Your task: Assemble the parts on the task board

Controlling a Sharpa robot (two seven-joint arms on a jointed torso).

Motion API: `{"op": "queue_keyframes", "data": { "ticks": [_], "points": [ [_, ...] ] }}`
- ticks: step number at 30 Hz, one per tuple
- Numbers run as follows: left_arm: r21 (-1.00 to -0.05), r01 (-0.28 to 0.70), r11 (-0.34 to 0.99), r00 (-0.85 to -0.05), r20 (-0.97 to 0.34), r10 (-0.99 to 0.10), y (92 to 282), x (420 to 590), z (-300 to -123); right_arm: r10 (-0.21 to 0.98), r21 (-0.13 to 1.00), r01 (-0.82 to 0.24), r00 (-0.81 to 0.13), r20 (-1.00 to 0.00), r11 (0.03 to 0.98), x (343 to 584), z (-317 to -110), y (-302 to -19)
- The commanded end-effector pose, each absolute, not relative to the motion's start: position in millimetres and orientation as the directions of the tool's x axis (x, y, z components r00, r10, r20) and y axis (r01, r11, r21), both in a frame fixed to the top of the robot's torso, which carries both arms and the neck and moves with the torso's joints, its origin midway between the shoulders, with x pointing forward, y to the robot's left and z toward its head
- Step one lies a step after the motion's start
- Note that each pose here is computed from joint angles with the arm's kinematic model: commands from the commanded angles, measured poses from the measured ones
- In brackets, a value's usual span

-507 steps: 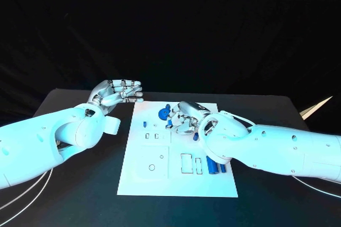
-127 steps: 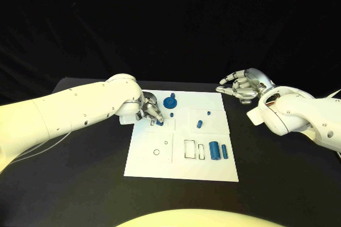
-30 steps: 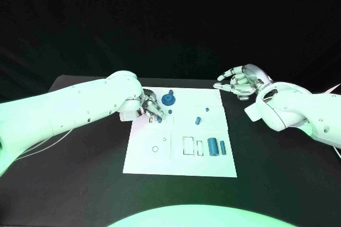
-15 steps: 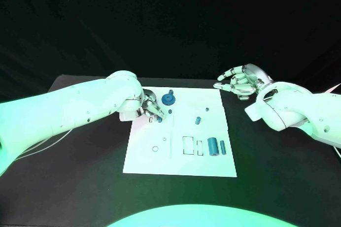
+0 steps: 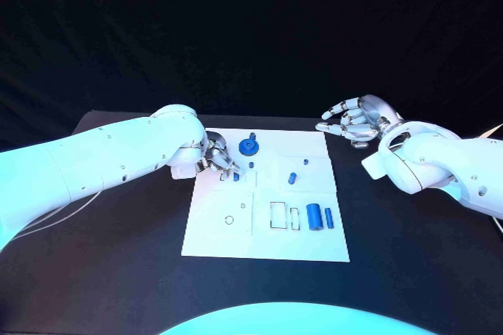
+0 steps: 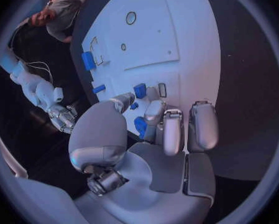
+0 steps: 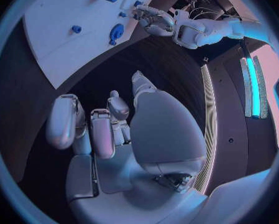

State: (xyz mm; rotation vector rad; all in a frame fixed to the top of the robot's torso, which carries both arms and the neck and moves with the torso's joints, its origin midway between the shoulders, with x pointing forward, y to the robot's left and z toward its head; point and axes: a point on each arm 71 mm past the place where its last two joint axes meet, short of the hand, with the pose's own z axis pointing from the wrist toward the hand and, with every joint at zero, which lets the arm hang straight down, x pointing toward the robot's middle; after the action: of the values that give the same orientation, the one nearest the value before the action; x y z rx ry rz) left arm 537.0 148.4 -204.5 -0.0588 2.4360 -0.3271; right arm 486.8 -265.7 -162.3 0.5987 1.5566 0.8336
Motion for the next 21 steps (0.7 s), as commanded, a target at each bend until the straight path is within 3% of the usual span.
{"op": "queue_keyframes", "data": {
  "ticks": [1,9,21],
  "points": [
    [-0.261,0.046,0.964,-0.77,-0.624,-0.132,148.1,536.0,-200.8,0.773,0.788,-0.085,-0.157,-0.615,0.61,487,-163,-266],
    [-0.321,0.021,0.947,-0.734,-0.648,-0.203,156.7,541.3,-179.0,0.772,0.787,-0.082,-0.151,-0.617,0.612,487,-163,-268],
    [-0.333,-0.057,0.941,-0.654,-0.699,-0.287,190.1,567.9,-153.9,0.77,0.783,-0.079,-0.146,-0.621,0.616,488,-164,-271]
  ]
}}
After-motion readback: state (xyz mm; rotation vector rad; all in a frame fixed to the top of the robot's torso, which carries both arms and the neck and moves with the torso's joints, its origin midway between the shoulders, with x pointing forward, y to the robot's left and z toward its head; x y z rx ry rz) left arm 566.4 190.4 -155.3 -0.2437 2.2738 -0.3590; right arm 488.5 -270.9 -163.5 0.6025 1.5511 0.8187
